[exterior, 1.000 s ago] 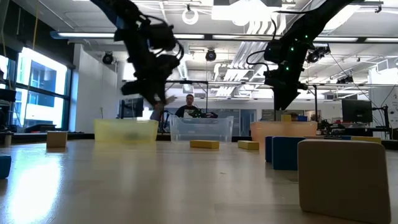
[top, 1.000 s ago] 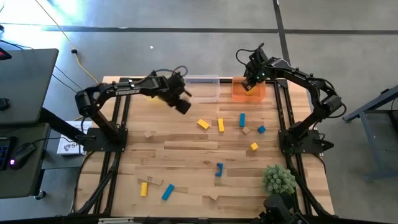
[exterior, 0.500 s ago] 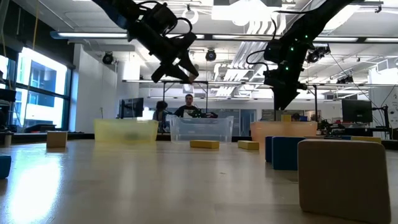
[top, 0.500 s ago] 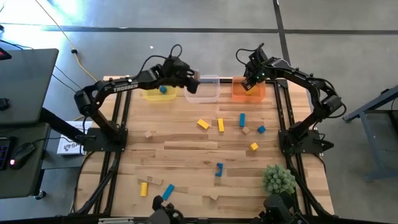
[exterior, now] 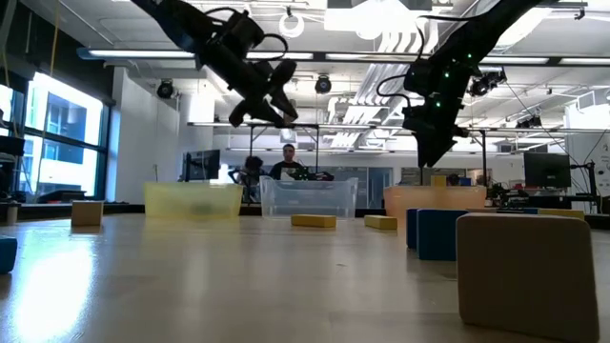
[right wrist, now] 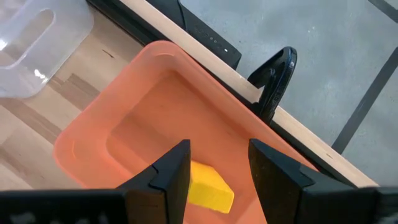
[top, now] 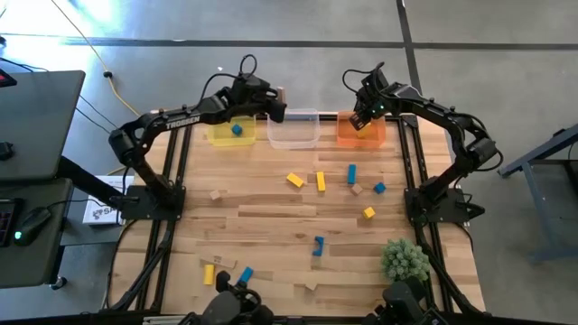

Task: Sort & place blocks by color
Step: Put the light brown block into the transparent bin

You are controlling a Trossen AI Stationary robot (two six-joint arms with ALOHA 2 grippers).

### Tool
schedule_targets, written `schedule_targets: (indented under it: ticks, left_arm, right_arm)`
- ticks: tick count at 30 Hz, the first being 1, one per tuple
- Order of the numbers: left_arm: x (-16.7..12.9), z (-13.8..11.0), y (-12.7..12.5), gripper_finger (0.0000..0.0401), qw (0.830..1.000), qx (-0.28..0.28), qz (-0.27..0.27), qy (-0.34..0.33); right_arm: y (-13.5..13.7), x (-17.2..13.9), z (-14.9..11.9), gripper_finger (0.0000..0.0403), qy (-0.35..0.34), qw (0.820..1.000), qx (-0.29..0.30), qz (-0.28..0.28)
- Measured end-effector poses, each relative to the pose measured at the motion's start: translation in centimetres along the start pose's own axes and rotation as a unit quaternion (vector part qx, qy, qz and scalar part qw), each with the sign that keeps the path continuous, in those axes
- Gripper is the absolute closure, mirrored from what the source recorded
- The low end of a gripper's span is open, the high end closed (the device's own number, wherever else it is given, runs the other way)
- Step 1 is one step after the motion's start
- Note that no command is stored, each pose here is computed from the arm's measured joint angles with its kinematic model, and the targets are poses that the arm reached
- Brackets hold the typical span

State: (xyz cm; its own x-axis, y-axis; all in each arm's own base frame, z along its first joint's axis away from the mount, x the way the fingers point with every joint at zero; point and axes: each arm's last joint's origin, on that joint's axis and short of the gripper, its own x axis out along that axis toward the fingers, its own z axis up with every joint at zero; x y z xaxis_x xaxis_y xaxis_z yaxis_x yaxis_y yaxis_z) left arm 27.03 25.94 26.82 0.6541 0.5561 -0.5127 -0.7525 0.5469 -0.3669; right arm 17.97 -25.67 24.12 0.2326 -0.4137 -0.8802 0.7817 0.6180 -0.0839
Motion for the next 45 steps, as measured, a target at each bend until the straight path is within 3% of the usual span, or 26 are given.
schedule_targets:
  ticks: [24, 39, 45]
  left_arm:
    - [6.9, -6.7, 1.3, 0.0293, 0.988, 0.001, 0.035, 0.147]
    - [7.1, -6.8, 1.6, 0.0245, 0.988, 0.009, 0.027, 0.152]
    - [6.8, -5.4, 1.9, 0.0227, 0.989, -0.001, 0.002, 0.146]
  right_arm:
    - [0.0, 0.0, 0.0, 0.0251, -0.001, 0.999, 0.044, 0.001]
    - [1.1, -0.1, 0.0, 0.0251, 0.003, 0.996, 0.057, 0.075]
    - [2.9, -0.2, -0.3, 0.0251, 0.022, 0.995, 0.035, 0.091]
